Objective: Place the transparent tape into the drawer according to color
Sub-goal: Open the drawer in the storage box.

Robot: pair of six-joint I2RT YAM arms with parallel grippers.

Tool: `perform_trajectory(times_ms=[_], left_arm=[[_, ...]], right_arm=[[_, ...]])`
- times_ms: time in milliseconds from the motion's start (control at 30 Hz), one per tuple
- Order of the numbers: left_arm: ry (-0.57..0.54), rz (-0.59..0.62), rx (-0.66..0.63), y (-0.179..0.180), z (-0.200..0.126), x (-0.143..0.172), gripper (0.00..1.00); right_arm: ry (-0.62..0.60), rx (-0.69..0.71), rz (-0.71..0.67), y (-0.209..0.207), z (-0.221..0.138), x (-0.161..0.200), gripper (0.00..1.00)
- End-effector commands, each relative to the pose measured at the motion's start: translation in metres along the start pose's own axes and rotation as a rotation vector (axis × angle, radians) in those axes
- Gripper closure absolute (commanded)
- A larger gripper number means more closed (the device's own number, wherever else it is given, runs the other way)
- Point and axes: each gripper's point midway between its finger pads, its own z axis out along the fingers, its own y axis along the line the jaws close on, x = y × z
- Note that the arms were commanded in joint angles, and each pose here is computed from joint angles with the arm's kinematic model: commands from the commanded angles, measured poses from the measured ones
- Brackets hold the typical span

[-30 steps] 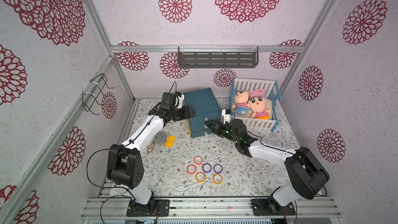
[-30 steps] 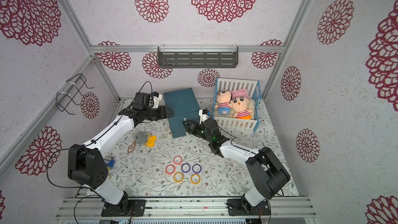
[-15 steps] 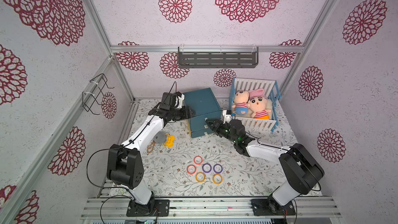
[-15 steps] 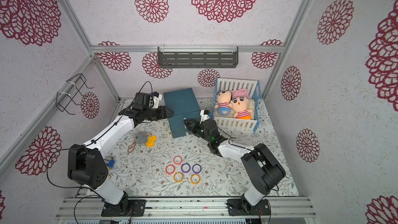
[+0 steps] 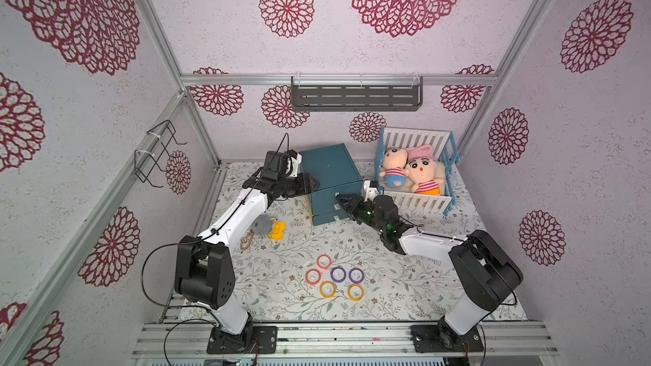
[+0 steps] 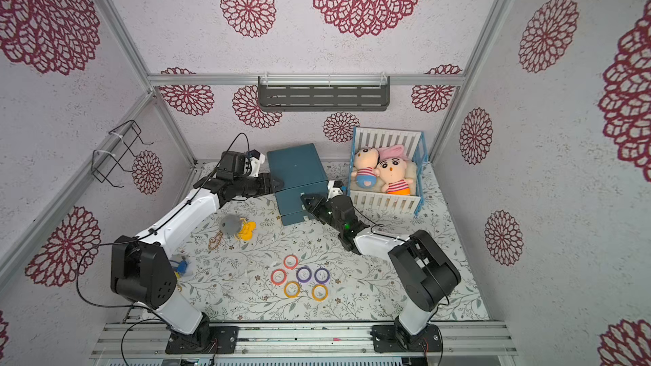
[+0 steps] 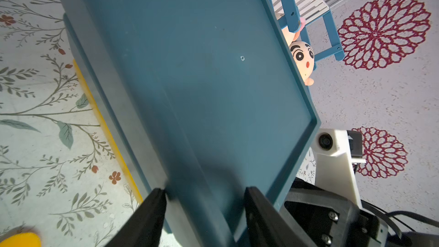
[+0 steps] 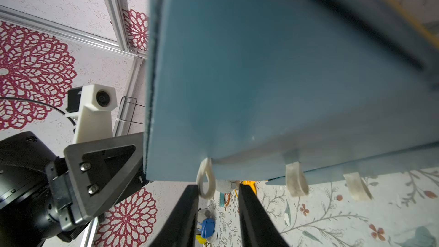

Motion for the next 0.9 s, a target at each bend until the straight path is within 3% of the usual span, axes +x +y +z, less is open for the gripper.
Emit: perform_trajectory(times_ms=[0, 333, 633, 867], left_arm=[[0.003, 0.026, 0.004, -0.0046, -0.0037, 0.0046, 0.41], [0.004, 0.029, 0.005, -0.0053, -0.0051, 0.0053, 0.41], [0.006, 0.028, 0.006, -0.0054, -0.0057, 0.0061, 0.41], [0.001, 0.031, 0.006, -0.0058, -0.0066, 0.0049, 0.41]], right_arm=[[-0.052, -0.069, 0.006, 0.0231, 0.0051, -0.0172, 0.65], [-0.073, -0.064, 0.015, 0.0221, 0.0094, -0.0229, 0.7], [-0.08, -0.061, 0.03, 0.0214, 0.0091, -0.0241, 1.0], [-0.073, -0.065, 0.034, 0.0235, 0.0001, -0.0214, 1.0]])
